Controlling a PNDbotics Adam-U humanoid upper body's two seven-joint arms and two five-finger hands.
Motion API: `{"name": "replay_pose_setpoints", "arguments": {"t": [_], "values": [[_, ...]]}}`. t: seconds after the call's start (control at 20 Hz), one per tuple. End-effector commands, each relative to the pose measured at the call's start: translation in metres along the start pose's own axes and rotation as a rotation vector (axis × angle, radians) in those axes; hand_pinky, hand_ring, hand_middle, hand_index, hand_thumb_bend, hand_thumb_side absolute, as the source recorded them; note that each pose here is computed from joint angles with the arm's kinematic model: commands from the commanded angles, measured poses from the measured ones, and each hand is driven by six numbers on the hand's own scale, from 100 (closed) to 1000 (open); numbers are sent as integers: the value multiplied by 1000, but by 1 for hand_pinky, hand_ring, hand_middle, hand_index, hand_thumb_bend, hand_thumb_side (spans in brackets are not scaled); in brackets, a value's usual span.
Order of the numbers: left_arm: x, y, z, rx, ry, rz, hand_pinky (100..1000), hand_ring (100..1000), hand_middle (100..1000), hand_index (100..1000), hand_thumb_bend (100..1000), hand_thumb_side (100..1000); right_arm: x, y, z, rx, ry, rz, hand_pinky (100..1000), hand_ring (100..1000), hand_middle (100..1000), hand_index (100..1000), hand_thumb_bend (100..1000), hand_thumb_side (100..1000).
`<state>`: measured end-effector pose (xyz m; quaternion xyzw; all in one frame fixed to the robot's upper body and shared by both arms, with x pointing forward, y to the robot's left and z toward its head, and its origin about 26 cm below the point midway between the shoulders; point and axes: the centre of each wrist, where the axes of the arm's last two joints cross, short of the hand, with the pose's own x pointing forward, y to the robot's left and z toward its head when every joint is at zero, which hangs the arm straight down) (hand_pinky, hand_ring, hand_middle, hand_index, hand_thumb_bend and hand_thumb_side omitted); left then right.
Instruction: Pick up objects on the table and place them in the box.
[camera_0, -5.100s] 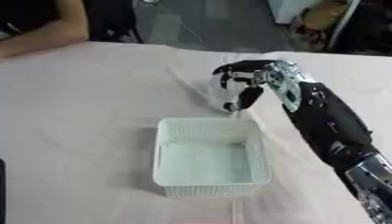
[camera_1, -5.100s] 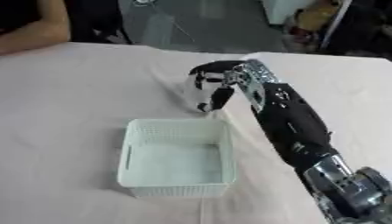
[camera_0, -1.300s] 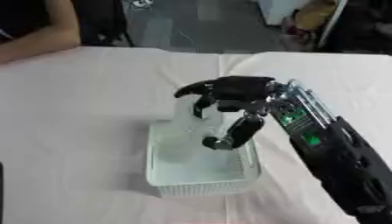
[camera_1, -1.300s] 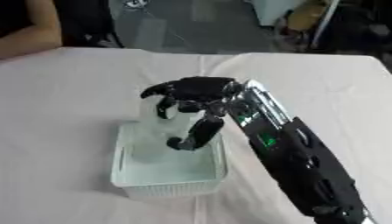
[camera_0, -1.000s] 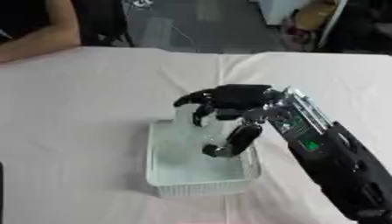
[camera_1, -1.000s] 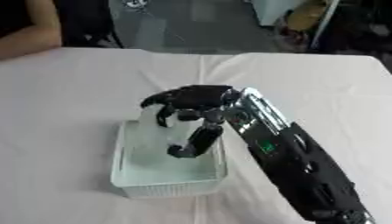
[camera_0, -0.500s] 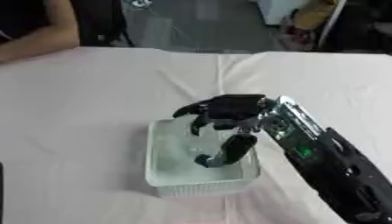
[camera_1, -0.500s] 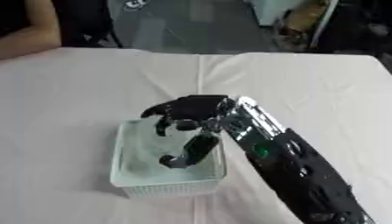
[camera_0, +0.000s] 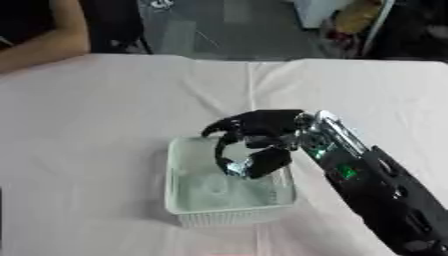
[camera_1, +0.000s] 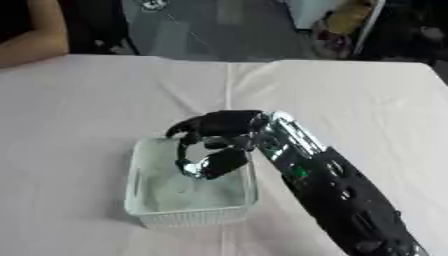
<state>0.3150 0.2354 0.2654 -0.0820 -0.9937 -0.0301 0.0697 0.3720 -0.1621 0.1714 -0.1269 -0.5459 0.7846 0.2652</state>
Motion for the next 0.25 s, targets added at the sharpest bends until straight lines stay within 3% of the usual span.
{"name": "replay_pose_setpoints", "arguments": {"t": [0.05, 0.25], "values": [[4, 2, -6, -20, -22, -7, 681, 704, 731, 873, 523, 885, 0, -15, 10, 36, -31, 75, 966, 1000, 1000, 734, 100, 1000], [4, 1, -6, -20, -21, -6, 681, 704, 731, 873, 524, 884, 1, -19, 13, 21, -23, 66, 971, 1000, 1000, 726, 100, 1000]]}}
